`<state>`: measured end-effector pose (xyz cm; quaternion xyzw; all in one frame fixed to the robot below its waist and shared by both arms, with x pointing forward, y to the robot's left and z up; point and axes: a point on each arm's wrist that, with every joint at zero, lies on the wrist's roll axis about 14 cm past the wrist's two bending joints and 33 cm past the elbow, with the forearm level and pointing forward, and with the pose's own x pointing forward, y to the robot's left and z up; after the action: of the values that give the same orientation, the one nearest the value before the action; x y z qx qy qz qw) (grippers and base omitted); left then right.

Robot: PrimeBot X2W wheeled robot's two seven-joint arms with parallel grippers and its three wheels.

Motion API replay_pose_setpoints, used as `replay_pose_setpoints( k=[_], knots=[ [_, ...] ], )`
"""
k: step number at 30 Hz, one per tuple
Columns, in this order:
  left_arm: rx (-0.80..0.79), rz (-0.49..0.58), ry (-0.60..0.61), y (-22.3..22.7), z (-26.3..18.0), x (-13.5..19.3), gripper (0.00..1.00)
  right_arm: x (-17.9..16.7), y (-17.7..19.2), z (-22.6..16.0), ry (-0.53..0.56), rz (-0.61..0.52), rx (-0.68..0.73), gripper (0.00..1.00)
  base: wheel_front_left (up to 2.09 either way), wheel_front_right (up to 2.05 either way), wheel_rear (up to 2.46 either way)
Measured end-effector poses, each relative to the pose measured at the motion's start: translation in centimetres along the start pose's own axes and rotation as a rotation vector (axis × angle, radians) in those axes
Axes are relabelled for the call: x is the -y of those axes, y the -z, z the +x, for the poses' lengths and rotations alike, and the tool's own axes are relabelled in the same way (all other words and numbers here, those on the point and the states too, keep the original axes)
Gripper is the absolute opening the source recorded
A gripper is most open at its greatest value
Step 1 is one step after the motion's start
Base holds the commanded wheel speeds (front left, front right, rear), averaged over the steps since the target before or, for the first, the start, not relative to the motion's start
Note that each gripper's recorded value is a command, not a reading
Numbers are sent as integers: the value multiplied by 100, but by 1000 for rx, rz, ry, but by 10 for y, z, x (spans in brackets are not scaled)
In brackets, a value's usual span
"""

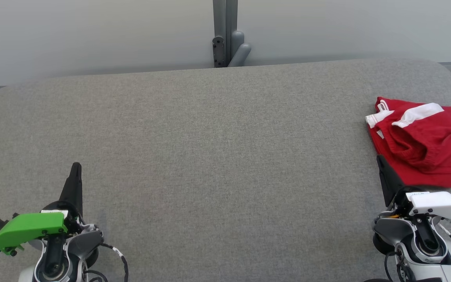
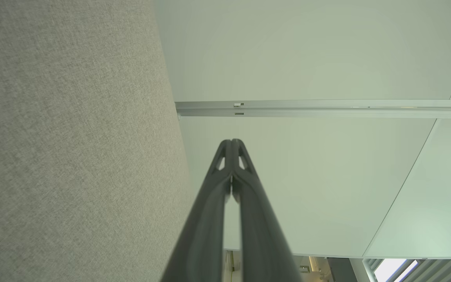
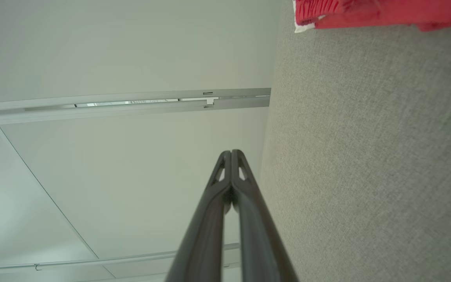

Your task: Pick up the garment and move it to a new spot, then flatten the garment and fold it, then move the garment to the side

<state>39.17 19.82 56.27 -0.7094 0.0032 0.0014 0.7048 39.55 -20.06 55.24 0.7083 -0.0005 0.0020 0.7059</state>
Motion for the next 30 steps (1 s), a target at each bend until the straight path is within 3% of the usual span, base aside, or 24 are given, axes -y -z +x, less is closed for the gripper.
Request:
replay_pose_setpoints(
  k=[30],
  knots=[
    [0, 0, 0, 0, 0, 0, 0, 0, 0, 0, 0, 1, 1, 0, 0, 0, 0]
  ],
)
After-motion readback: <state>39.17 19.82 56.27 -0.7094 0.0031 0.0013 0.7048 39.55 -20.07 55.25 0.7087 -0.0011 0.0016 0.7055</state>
